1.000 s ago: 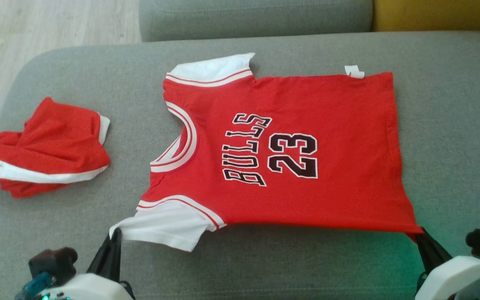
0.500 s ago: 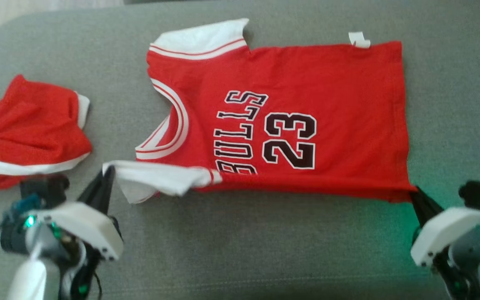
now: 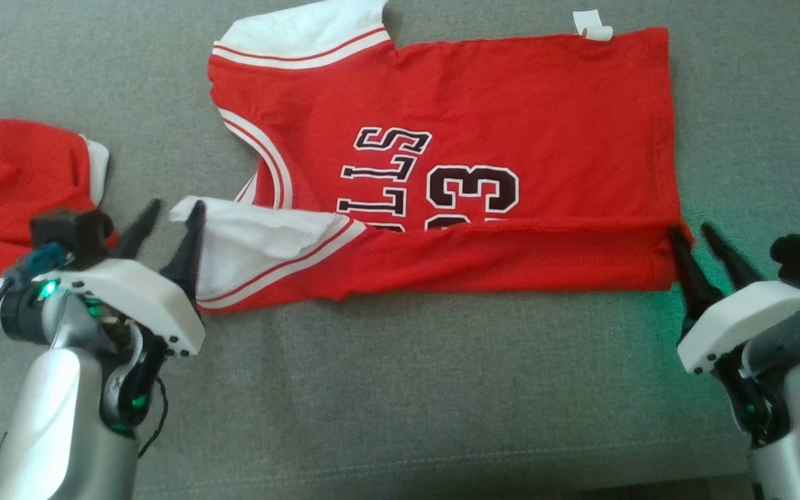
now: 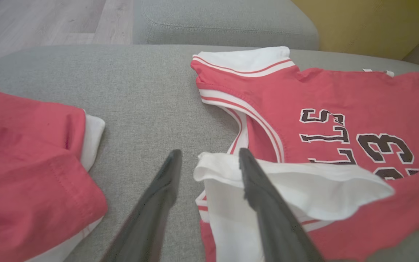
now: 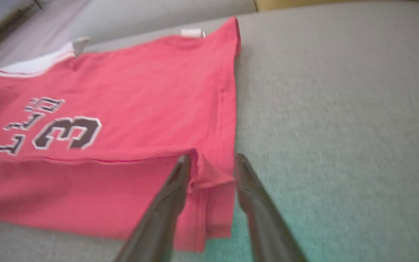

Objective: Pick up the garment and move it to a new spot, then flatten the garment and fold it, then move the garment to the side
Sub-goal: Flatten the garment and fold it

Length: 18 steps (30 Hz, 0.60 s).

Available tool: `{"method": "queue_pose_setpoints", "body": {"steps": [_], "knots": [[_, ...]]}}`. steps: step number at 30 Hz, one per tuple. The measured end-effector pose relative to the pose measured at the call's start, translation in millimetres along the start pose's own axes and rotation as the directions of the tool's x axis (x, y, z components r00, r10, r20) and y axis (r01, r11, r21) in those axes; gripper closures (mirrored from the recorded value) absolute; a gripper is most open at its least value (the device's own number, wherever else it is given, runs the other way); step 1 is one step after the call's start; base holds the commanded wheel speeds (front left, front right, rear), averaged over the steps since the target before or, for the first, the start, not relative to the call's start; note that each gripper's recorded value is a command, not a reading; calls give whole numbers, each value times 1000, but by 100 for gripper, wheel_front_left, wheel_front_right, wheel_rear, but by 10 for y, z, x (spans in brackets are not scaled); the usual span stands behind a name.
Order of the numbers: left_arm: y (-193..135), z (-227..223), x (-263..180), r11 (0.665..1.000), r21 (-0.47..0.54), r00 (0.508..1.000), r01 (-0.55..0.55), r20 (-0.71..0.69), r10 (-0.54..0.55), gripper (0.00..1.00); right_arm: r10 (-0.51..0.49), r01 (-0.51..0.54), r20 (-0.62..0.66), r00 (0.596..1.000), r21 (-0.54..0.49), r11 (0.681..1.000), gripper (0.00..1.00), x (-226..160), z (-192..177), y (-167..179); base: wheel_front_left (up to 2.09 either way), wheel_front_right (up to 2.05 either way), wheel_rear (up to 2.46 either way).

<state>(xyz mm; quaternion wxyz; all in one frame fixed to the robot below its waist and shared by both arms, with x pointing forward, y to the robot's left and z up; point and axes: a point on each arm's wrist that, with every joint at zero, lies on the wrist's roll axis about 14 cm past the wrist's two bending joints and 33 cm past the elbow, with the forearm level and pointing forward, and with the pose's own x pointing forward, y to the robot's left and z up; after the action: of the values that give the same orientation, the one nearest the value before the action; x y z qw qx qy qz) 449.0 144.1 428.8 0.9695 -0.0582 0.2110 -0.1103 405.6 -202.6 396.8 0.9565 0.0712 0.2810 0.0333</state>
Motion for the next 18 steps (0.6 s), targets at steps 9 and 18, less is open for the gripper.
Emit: {"method": "queue_pose_setpoints", "body": {"steps": [9,18], "knots": [[91,328,-95,995,-32,957,-90,274,95,0,42,-12,317,947,-95,995,0,-62,527,129,0,0,0],[53,447,-519,988,-34,897,-150,417,150,0,89,-22,414,906,-164,986,0,-349,699,331,0,0,0]]}}
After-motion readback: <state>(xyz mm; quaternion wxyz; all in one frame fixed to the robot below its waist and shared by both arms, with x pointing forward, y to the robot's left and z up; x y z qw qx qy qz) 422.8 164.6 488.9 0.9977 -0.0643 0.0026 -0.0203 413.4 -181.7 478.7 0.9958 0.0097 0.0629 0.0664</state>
